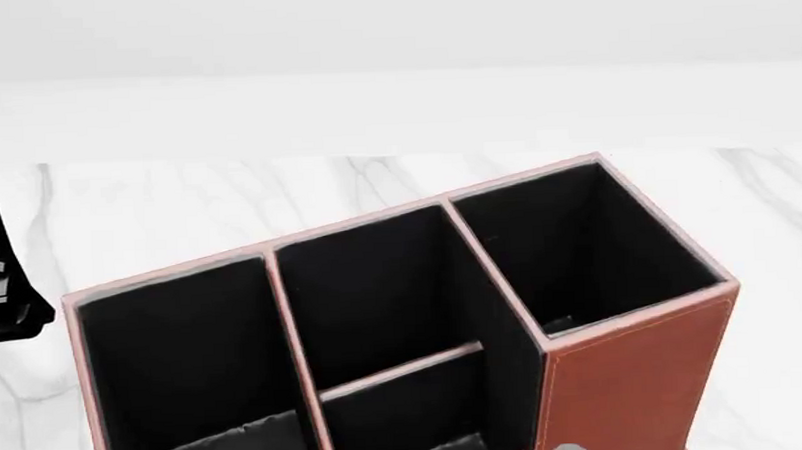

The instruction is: Pick up the book and place it in the front compartment of the caddy.

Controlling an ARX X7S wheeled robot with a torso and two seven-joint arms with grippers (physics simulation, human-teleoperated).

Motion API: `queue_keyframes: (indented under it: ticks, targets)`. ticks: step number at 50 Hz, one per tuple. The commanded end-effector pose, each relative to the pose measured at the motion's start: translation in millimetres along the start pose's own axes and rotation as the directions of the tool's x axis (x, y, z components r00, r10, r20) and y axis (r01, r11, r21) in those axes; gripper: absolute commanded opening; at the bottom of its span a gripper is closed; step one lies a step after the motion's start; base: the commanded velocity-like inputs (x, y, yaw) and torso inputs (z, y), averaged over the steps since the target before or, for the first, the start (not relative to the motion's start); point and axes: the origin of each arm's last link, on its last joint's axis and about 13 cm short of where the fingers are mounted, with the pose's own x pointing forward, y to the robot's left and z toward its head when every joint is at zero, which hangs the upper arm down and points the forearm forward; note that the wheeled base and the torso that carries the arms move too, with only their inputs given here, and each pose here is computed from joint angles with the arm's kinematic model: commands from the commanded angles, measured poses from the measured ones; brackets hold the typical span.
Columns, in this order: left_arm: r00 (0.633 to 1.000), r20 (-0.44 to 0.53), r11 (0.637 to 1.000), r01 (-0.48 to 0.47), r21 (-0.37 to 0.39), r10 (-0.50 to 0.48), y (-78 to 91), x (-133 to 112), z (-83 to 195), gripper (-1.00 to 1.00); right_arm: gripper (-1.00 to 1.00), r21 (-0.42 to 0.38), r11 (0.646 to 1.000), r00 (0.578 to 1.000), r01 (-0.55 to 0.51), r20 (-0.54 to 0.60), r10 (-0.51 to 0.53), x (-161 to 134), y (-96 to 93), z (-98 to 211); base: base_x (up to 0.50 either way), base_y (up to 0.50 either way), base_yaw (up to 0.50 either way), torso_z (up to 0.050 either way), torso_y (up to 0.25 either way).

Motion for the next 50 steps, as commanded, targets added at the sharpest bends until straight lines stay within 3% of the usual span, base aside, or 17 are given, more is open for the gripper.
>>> queue_keyframes:
  ticks: [1, 24, 50]
  targets:
    - [0.999, 0.04, 1.0, -0.028, -0.005, 0.028, 2.5, 2.2, 1.2, 1.0, -1.0, 0.03, 0.998, 0.999, -0.05, -0.018, 0.051, 9.7, 4.9, -8.7, 0.0, 0.0, 0.0, 0.0, 0.0]
    - [0.999, 0.038, 1.0, -0.027, -0.01, 0.028, 2.0, 2.3, 0.5, 1.0, -1.0, -0.005, 1.0, 1.0, -0.002, 0.013, 0.002, -13.5, 8.7, 7.3, 0.0, 0.0, 0.0, -0.001, 0.0]
    - [0.999, 0.042, 0.999, -0.031, -0.013, 0.031, 2.4, 2.0, 1.0, 1.0, -1.0, -0.118, 0.982, 0.988, 0.147, 0.068, -0.14, -71.8, 4.0, 54.9, 0.0, 0.0, 0.0, 0.0, 0.0]
